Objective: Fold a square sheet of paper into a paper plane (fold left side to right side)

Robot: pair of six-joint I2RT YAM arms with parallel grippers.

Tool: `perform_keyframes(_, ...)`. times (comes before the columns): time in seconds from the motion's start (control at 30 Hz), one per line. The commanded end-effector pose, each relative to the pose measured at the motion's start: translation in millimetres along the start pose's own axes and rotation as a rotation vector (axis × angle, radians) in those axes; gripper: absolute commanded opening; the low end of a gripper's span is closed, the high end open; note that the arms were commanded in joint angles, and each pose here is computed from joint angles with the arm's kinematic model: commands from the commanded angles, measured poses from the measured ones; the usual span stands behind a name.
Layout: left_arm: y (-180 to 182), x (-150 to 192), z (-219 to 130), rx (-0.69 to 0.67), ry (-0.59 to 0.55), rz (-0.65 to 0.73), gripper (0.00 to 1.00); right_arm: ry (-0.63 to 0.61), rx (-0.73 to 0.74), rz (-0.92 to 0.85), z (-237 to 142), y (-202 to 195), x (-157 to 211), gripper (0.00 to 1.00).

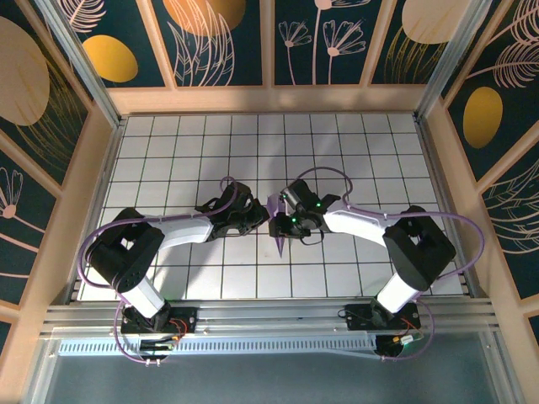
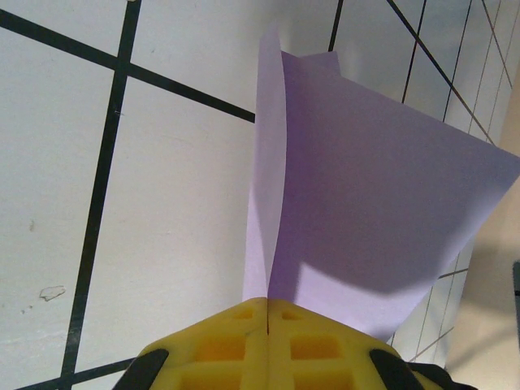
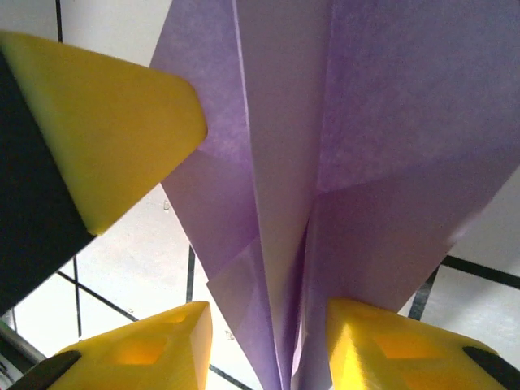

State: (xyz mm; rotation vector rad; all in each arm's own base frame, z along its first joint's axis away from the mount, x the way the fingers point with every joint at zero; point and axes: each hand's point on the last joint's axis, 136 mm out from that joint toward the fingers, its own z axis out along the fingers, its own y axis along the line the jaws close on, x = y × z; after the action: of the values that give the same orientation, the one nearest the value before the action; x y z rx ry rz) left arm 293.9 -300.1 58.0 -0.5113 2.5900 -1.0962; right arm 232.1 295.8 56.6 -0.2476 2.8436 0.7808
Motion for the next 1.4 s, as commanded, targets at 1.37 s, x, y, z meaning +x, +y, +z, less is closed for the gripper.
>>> perform_keyframes(1.37,1,8,13,-0.007,0.019,-0.017,0.0,0.025,0.105,-0.004,26,-15,8,0.18)
